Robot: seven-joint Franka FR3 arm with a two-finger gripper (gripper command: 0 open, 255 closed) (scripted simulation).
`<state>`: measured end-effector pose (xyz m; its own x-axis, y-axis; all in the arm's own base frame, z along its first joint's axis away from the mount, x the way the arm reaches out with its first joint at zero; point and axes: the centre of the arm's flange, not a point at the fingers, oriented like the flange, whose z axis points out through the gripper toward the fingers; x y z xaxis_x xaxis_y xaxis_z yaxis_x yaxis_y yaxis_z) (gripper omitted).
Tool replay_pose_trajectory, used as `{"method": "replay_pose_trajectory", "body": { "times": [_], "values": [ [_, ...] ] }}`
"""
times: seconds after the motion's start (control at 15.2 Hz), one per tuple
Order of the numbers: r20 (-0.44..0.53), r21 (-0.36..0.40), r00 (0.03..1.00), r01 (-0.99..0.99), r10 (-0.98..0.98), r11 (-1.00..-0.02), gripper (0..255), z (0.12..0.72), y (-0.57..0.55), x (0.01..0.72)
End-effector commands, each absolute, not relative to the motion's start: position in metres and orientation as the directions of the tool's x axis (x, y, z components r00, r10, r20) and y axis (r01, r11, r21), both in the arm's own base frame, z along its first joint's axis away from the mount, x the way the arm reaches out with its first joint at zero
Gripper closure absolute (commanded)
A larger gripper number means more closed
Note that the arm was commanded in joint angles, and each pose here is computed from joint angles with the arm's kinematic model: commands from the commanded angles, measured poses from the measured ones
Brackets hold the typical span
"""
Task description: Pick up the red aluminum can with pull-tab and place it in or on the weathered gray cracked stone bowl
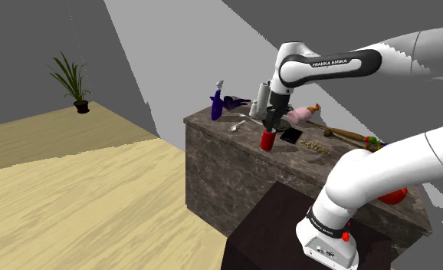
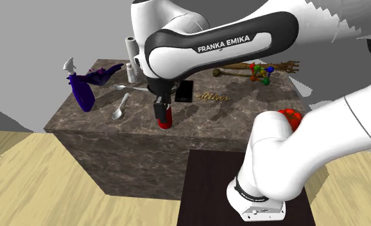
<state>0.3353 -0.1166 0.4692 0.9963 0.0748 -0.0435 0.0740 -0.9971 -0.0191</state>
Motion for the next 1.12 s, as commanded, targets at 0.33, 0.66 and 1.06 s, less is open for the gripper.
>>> {"method": "replay_pose_trajectory", "body": {
  "times": [0.33,0.66,1.06],
  "values": [
    [-0.005,-0.001,0.993,0.116,0.116,-0.993,0,0.422,-0.189,0.358],
    [0.001,0.002,0.992,0.123,0.123,-0.992,0,0.399,-0.202,0.363],
    [0.001,0.002,0.992,0.123,0.123,-0.992,0,0.374,-0.202,0.363]
  ]
}}
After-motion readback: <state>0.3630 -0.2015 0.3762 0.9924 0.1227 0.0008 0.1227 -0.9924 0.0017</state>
